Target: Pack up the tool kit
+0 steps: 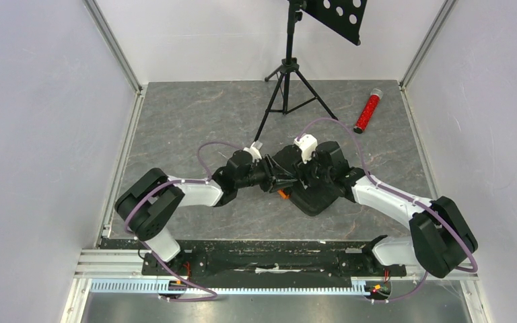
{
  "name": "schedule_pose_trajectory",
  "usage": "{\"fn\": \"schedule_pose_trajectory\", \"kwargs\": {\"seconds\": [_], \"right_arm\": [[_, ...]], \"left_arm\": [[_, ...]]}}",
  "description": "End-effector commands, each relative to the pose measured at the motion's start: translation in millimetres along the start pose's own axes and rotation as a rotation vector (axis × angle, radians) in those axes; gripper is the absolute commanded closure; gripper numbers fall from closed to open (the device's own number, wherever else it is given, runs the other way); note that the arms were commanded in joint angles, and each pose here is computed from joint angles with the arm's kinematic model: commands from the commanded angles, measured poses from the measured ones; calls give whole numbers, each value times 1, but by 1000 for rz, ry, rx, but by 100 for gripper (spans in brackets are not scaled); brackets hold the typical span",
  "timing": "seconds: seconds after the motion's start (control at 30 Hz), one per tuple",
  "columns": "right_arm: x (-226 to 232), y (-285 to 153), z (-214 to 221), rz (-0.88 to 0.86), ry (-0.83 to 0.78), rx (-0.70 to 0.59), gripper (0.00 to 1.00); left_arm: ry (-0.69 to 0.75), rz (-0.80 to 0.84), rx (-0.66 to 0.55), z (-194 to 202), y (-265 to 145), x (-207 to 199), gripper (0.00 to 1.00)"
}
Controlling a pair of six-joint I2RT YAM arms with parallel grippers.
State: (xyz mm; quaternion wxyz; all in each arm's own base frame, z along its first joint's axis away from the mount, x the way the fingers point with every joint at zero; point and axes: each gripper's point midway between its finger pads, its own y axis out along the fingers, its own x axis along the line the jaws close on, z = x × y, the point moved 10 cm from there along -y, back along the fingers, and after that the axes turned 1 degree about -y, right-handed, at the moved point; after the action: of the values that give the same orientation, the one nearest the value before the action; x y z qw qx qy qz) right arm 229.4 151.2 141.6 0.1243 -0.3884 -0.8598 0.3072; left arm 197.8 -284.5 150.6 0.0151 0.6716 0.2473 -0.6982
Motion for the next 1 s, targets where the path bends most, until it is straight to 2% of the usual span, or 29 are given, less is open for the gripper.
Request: {"fn": "schedule_pose_trajectory", "kwargs": {"seconds": [0.0, 0.17, 0.23, 0.33, 0.43, 0.6, 0.77, 0.97], "right_arm": [[19, -1, 37, -128, 32, 174, 46], [20, -3, 34, -135, 31, 158, 46], [20, -4, 33, -140, 26, 153, 45], [19, -5, 29, -147, 5, 140, 45], [18, -7, 24, -140, -14, 122, 45], [17, -6, 21, -142, -30, 128, 45], [15, -8, 17, -134, -70, 116, 46], [15, -3, 21, -142, -76, 145, 48]], "left_arm": [[82, -4, 12, -1, 9, -6, 57], [73, 13, 12, 0, 14, -1, 59], [93, 33, -14, 1, 6, -6, 59], [145, -31, -75, 2, -10, -5, 58], [169, -130, -137, 1, -25, 11, 54], [182, -203, -142, -4, -33, 41, 41], [233, -249, -114, -6, -26, 53, 50], [300, -290, -116, -11, -16, 66, 53]]}}
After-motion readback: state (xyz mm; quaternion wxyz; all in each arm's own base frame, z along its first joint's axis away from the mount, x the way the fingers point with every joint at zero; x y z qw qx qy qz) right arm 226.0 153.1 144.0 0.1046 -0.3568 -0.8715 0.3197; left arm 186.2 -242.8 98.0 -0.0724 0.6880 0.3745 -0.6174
